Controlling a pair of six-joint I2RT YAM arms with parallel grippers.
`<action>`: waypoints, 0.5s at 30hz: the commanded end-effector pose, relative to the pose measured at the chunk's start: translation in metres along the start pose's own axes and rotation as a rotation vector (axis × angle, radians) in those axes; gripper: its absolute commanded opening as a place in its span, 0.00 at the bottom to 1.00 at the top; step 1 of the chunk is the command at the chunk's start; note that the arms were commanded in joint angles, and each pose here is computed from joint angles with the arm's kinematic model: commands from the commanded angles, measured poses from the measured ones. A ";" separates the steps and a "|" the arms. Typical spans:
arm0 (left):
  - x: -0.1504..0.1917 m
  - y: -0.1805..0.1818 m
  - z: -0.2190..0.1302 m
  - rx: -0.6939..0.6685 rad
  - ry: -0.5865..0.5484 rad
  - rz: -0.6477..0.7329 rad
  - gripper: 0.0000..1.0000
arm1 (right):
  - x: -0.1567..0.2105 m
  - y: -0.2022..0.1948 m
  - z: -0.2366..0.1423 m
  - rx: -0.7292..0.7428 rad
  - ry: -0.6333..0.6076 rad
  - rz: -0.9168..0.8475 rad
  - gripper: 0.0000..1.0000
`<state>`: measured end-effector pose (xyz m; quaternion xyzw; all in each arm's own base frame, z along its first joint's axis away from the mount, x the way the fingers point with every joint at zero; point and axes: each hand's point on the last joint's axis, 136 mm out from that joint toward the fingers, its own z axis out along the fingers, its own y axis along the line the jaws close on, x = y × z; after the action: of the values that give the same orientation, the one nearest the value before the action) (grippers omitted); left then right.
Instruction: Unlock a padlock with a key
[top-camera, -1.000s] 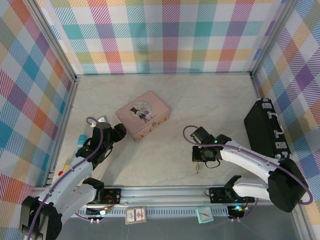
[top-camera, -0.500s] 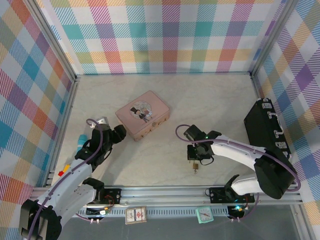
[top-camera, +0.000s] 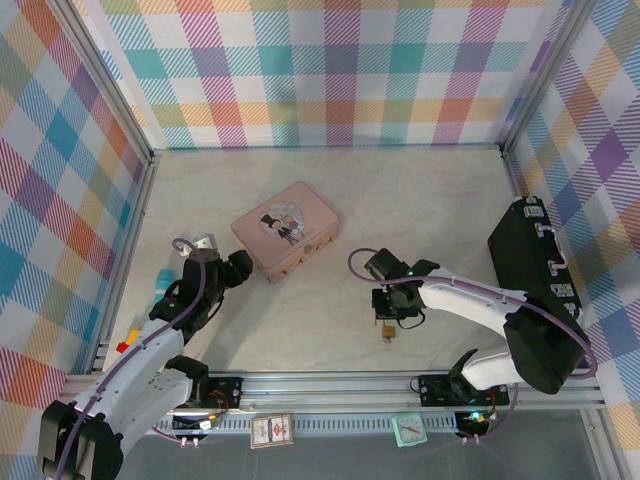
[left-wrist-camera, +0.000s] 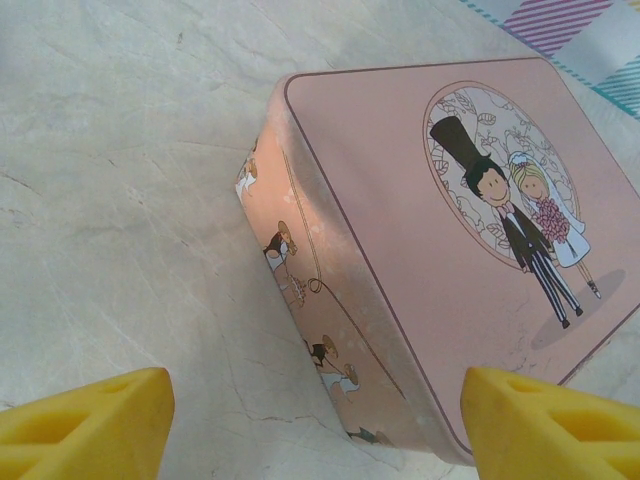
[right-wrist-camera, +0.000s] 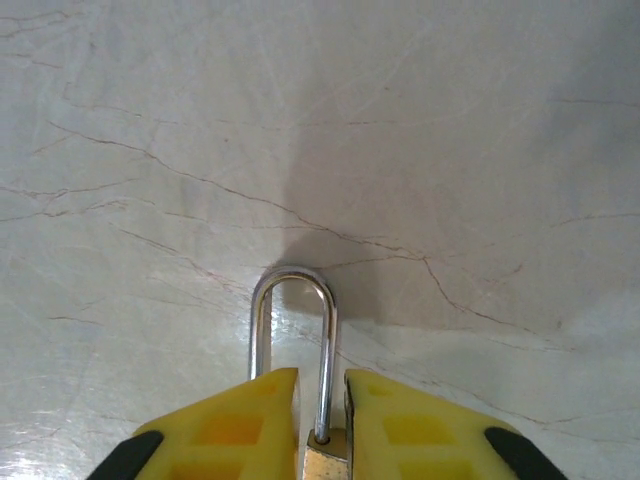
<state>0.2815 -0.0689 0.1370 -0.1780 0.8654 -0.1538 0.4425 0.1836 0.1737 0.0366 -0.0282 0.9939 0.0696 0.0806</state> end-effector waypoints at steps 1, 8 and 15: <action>-0.002 0.004 -0.002 -0.012 -0.014 0.017 0.75 | -0.006 0.009 -0.013 -0.031 -0.023 -0.012 0.22; -0.014 -0.001 -0.007 -0.015 -0.031 0.072 0.77 | -0.020 0.014 -0.040 -0.055 -0.104 -0.071 0.28; -0.043 -0.008 -0.005 -0.041 -0.089 0.096 0.78 | -0.098 0.017 -0.138 0.006 -0.535 -0.201 0.57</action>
<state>0.2913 -0.0627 0.1525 -0.1512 0.8700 -0.1189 0.4540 0.2340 0.1890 0.1474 -0.0826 0.9583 0.1066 0.2519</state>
